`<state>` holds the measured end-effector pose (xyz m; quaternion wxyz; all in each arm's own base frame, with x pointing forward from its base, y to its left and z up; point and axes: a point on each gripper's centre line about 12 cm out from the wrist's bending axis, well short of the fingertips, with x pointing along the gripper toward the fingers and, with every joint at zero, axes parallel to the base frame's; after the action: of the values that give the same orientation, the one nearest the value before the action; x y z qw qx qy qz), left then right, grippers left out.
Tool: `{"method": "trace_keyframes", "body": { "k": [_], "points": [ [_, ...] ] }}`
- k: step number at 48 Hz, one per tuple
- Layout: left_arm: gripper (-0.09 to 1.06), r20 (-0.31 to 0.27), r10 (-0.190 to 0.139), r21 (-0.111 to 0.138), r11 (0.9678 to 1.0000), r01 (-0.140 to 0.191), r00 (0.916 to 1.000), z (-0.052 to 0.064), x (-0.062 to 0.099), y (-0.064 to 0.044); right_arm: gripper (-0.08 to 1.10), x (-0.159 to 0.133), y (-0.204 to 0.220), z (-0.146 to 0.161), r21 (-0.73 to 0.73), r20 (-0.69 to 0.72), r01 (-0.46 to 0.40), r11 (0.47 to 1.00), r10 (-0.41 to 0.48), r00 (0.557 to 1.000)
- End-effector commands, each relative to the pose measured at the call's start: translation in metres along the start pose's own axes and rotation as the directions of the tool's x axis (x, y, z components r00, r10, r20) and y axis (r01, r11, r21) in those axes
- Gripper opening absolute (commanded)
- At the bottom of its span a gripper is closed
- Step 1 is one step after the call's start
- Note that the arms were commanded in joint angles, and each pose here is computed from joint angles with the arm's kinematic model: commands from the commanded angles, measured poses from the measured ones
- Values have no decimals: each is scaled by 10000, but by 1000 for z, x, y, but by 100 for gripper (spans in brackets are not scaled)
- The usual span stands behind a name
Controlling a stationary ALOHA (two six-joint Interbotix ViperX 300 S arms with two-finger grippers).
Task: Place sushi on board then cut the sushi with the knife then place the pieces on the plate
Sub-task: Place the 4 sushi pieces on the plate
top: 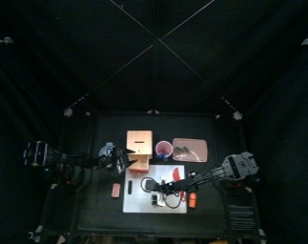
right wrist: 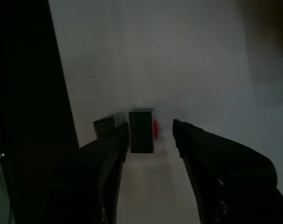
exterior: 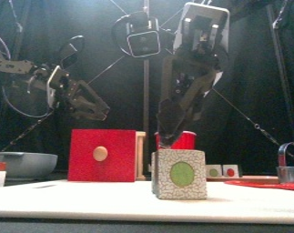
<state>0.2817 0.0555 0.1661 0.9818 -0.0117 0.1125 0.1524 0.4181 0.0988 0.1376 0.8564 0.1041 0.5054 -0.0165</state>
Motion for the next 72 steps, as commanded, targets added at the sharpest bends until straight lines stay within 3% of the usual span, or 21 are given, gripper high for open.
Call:
{"method": "trace_keyframes", "body": {
  "k": [1, 22, 34, 43, 47, 51, 62, 66, 72],
  "points": [
    [88, 314, 11, -63, 10000, -9, 9995, 10, 4, -1, 82, -10, 5, 12, -44, 413, -166, 9999, 168, 9990],
    [88, 216, 33, -110, 9999, -30, 9998, 9, 4, -1, 79, 0, 2, 8, 31, 167, -71, 10000, 70, 9998],
    [88, 161, 83, -145, 9999, -81, 9998, 7, 3, 0, 78, -12, -2, 5, 92, 169, -28, 10000, 27, 9999],
    [88, 113, 147, -167, 9998, -145, 9998, 6, 3, 2, 53, -12, -7, 4, 48, 148, 78, 10000, -79, 9999],
    [88, 38, 154, -165, 9997, -153, 9999, 5, 3, 3, 48, -14, -9, 4, 78, 150, 124, 9999, -125, 9998],
    [88, 25, 137, -156, 9998, -137, 9999, 5, 3, 2, 48, -32, -20, 3, 183, 52, 443, 9989, -444, 9990],
    [88, 25, 152, -144, 9998, -152, 9999, 5, 3, 3, 48, -126, -100, -25, 1711, 845, 1482, 9740, -1644, 9828],
    [88, -7, 163, -150, 9998, -163, 9999, 4, 3, 3, 48, -146, -137, -51, 2680, 951, 1879, 9449, -2200, 9708],
    [88, -20, 154, -104, 9998, -154, 9999, 3, 4, 3, 48, -163, -192, -87, 4621, 571, 2574, 8486, -3181, 9463]
  ]
}}
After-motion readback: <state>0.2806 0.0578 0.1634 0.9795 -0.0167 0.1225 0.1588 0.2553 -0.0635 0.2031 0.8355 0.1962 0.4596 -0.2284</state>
